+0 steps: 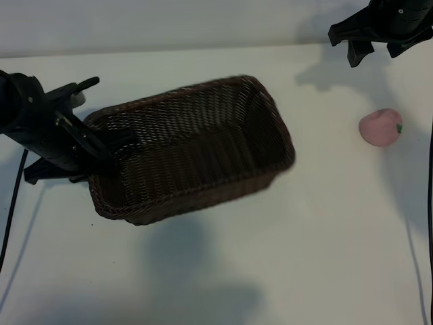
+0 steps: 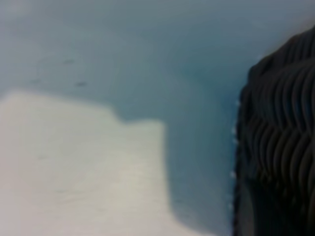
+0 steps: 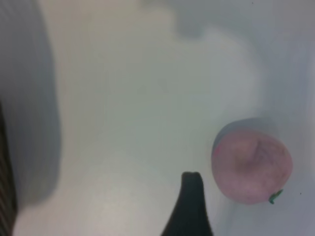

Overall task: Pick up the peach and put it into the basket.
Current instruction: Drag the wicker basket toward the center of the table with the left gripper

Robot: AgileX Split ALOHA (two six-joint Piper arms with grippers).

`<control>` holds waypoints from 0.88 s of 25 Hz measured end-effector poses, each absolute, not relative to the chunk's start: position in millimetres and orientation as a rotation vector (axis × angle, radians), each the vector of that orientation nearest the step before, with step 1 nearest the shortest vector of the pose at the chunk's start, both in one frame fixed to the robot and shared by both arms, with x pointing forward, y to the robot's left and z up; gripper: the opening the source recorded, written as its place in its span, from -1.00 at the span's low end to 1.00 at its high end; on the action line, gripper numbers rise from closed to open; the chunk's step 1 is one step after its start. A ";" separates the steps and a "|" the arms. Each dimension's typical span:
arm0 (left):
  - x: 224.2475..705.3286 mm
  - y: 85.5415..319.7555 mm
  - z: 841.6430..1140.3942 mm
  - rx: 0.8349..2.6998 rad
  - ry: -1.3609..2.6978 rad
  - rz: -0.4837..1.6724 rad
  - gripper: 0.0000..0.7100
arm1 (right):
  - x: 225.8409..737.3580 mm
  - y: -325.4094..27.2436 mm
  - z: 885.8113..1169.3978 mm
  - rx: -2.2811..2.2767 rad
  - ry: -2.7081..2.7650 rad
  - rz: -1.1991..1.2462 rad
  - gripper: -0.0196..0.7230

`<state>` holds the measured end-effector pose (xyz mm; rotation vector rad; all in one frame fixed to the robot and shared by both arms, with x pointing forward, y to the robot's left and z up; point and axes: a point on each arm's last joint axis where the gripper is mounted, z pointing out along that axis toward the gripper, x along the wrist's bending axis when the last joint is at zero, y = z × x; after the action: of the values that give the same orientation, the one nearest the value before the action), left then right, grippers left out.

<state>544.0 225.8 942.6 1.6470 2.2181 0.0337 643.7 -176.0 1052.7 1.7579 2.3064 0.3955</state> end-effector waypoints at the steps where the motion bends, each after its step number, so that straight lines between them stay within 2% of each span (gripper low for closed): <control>1: 543.4 226.3 946.2 1.653 2.194 0.024 -0.74 | 643.7 -176.0 1052.7 1.758 2.306 0.395 0.63; 6: 545.0 231.2 961.1 1.691 2.093 -0.001 -0.74 | 643.7 -176.0 1052.7 1.758 2.306 0.395 0.63; 16: 582.0 222.4 1009.1 1.707 1.919 0.067 -0.74 | 643.0 -176.1 1052.4 1.763 2.310 0.388 0.63; 22: 605.8 208.6 993.3 1.741 1.917 0.034 -0.74 | 642.9 -176.2 1052.4 1.764 2.312 0.385 0.63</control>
<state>605.8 208.6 993.3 1.7407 1.9171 0.0339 642.9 -176.2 1052.4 1.7644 2.3117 0.3852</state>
